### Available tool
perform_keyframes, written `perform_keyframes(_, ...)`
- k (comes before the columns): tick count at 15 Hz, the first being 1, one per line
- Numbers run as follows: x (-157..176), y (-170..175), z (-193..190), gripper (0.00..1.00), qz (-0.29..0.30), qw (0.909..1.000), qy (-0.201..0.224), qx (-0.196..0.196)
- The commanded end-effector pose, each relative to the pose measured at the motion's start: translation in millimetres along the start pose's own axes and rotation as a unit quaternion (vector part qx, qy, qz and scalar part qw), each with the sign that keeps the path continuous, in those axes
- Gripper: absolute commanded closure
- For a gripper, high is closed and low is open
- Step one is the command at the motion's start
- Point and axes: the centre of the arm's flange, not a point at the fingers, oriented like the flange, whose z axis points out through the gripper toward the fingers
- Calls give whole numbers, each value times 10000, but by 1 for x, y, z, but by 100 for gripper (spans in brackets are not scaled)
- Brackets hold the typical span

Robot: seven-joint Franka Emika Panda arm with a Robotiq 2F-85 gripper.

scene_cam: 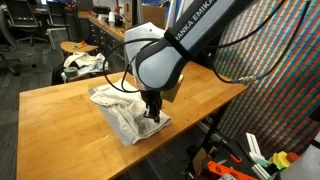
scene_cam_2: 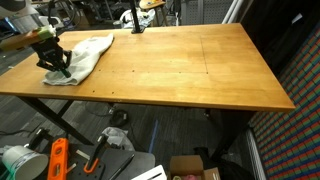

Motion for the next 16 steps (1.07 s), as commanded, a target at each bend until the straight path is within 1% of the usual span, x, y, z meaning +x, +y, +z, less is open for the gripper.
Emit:
perform_keyframes(1,0,4,6,95,-81,9998,46,-156)
perform_keyframes(2,1,4,9,95,-111,9998,15,-179)
perform_keyframes(3,0,5,11,92,-149,9997,-14,-184)
perform_keyframes(4,0,5,13,93,-191,9997,-41,-161)
perform_keyframes(7,1,6,20,92,-229,9996,-96,-155)
perform_keyframes(10,4,11,23,94,-188,9996,-115,-177)
perform_keyframes(15,5,26,24,92,-74,9997,-112,-203)
perform_keyframes(16,4,29,24,93,-50,9997,-117,-201)
